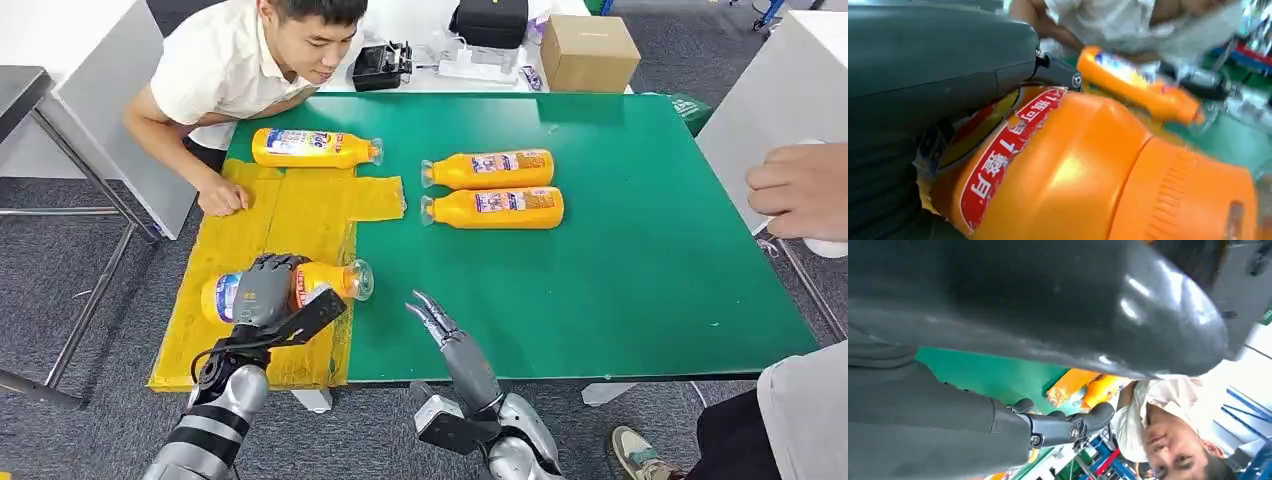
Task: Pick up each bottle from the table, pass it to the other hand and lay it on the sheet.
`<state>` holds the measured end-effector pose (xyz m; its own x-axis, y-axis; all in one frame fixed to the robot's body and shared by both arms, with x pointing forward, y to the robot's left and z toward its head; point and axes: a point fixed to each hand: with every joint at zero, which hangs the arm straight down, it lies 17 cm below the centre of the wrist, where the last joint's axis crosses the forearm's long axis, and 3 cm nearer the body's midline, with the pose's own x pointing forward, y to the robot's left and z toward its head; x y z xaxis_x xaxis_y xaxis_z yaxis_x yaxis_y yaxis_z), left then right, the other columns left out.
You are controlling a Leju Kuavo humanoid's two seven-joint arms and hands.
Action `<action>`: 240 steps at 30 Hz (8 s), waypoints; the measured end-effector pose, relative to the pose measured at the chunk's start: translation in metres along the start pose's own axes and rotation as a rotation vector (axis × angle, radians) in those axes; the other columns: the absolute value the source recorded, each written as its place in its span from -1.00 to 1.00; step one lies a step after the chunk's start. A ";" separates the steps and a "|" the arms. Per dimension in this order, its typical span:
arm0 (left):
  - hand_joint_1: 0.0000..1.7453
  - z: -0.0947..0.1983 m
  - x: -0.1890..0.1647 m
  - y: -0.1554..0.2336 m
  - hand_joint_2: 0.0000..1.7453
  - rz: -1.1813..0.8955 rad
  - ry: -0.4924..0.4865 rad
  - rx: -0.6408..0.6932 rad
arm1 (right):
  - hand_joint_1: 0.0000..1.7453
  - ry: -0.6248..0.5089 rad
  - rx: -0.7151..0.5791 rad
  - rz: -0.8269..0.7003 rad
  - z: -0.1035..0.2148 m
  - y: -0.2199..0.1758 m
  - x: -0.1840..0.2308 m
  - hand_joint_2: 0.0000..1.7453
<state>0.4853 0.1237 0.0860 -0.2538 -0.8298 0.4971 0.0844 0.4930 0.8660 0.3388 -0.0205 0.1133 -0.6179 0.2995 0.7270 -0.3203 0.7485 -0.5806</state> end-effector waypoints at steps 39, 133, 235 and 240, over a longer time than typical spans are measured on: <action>-1.00 -0.020 0.018 -0.079 1.00 0.421 0.001 -0.465 | -1.00 -0.008 0.002 -0.063 0.001 0.011 -0.007 -1.00; -1.00 0.082 0.141 0.024 1.00 1.328 -0.269 -0.069 | 1.00 0.537 0.216 0.124 0.084 -0.155 -0.249 1.00; 1.00 0.039 0.037 0.048 1.00 0.284 -0.149 0.133 | -1.00 -0.077 -0.143 -0.069 0.015 0.010 0.026 -1.00; 1.00 0.035 0.036 0.030 1.00 0.246 -0.153 0.044 | -1.00 -0.077 -0.136 -0.076 0.015 0.011 0.026 -1.00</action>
<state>0.4446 0.1177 0.1285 -0.3734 -0.6364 0.6750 0.1204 0.6882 0.7154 0.3089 -0.0139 0.1202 -0.6509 0.1967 0.7332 -0.2712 0.8419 -0.4665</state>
